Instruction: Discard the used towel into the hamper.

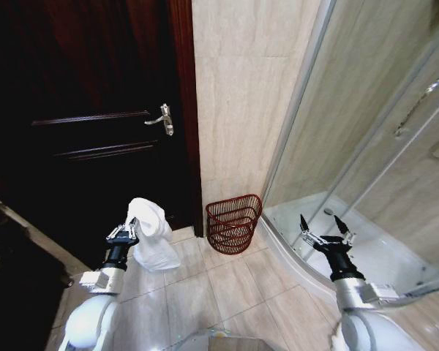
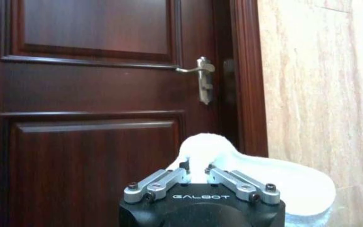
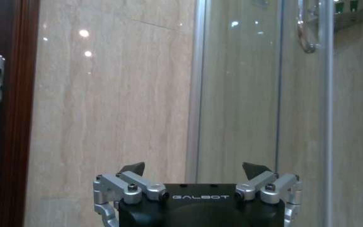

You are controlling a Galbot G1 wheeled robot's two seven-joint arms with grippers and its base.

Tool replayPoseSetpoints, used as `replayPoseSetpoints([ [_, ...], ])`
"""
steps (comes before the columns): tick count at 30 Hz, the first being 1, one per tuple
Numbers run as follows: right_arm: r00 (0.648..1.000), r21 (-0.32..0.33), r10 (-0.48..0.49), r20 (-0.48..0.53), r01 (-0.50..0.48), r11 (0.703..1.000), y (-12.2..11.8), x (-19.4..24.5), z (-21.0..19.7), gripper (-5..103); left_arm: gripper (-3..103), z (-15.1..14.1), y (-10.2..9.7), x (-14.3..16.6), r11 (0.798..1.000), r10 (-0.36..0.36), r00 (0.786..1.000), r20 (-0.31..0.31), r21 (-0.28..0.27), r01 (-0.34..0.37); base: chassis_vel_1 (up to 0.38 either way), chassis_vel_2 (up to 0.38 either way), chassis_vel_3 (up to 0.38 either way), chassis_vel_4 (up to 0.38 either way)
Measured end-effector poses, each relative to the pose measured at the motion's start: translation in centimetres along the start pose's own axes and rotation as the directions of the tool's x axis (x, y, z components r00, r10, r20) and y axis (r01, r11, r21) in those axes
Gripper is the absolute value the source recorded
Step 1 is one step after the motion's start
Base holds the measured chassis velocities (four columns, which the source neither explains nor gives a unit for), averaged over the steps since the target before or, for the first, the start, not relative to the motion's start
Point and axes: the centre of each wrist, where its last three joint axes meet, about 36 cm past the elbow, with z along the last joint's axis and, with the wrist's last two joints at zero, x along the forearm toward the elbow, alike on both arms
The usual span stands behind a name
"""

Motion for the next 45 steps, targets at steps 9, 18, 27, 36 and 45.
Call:
replayPoseSetpoints([
  [9,1.0,0.001,0.004,-0.003,-0.004,1.0,0.0,0.1,0.0,100,2,0.3,0.0,0.0,1.0,0.002,1.0,-0.005,0.0,-0.002,-0.013,-0.006,-0.01,-0.008],
  [18,1.0,-0.002,0.015,0.008,-0.015,1.0,0.3,0.0,-0.3,100,2,0.3,0.1,-0.1,1.0,0.005,1.0,-0.002,-0.001,-0.005,-0.001,-0.005,-0.006,-0.002],
  [27,1.0,0.002,0.019,0.012,-0.019,1.0,0.3,0.1,-0.5,100,2,0.5,0.1,-0.1,1.0,0.017,1.0,-0.003,0.001,-0.017,0.0,0.0,0.0,0.0],
  [36,1.0,0.009,0.02,-0.001,-0.02,1.0,0.4,0.3,-0.4,100,2,1.2,0.6,0.1,0.998,0.061,0.998,0.026,-0.011,-0.06,-0.009,-0.008,-0.009,-0.011],
  [45,0.999,0.015,-0.004,-0.032,0.004,1.0,0.5,0.5,-0.4,100,2,1.7,1.0,0.3,0.979,0.198,0.976,0.095,-0.064,-0.193,0.0,0.0,0.0,0.0],
])
